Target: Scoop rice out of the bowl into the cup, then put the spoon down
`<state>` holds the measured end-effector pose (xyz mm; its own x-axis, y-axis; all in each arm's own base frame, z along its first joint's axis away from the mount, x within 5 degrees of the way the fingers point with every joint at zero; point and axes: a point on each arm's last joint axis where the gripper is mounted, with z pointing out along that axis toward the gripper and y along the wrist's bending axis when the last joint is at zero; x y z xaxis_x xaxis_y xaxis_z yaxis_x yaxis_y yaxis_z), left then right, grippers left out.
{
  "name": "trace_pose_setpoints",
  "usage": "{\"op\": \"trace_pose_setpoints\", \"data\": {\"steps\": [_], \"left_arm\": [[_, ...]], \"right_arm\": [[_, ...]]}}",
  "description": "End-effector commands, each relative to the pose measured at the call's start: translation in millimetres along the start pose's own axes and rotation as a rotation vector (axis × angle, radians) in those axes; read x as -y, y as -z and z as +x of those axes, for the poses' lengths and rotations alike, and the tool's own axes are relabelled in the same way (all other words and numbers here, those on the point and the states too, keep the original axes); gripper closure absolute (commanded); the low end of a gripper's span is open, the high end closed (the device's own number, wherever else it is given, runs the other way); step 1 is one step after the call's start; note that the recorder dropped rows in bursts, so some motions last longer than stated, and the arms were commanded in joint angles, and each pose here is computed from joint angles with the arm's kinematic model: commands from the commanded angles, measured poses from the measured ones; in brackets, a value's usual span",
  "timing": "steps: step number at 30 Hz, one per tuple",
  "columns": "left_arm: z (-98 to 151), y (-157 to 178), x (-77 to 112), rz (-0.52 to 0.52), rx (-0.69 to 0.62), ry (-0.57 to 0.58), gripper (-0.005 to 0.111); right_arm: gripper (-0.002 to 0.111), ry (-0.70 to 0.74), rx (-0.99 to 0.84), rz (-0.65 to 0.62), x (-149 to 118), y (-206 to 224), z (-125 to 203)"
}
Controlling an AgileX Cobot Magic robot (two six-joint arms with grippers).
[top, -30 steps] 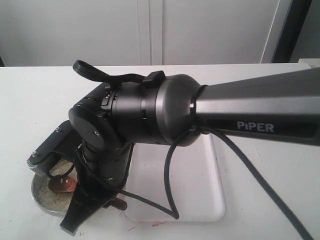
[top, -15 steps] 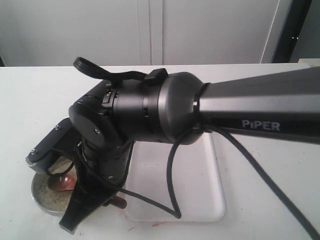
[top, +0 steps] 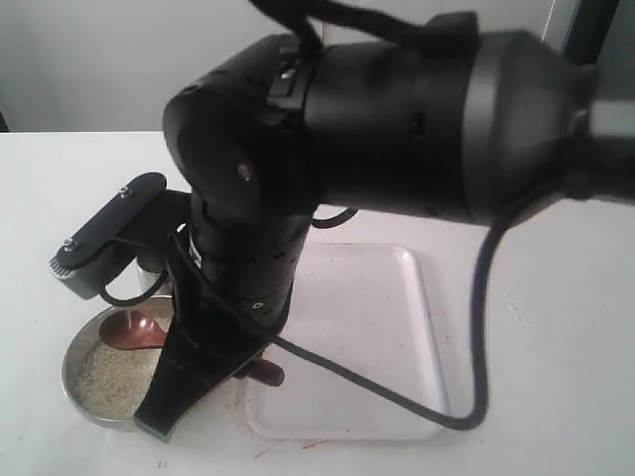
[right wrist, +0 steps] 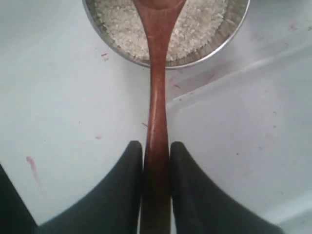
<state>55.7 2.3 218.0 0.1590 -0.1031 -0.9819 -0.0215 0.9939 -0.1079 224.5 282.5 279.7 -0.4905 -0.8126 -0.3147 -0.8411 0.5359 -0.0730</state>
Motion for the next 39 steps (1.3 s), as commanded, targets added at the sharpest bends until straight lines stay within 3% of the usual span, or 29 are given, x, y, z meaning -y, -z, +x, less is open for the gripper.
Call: {"op": "trace_pose_setpoints", "data": {"steps": [1, 13, 27, 39], "left_arm": [[-3, 0, 0.1, -0.001, 0.012, 0.007, 0.092], [-3, 0, 0.1, -0.001, 0.012, 0.007, 0.092], [-3, 0, 0.1, -0.001, 0.012, 0.007, 0.092], [-3, 0, 0.1, -0.001, 0.012, 0.007, 0.092]], "right_arm": [[0.108, 0.069, -0.018, 0.063, -8, 28, 11], [0.108, 0.267, -0.017, 0.449, -58, 36, 6], [0.108, 0.554, -0.204, 0.790, -53, -59, -4], [0.108, 0.594, -0.187, 0.803, -52, -83, -8]]}}
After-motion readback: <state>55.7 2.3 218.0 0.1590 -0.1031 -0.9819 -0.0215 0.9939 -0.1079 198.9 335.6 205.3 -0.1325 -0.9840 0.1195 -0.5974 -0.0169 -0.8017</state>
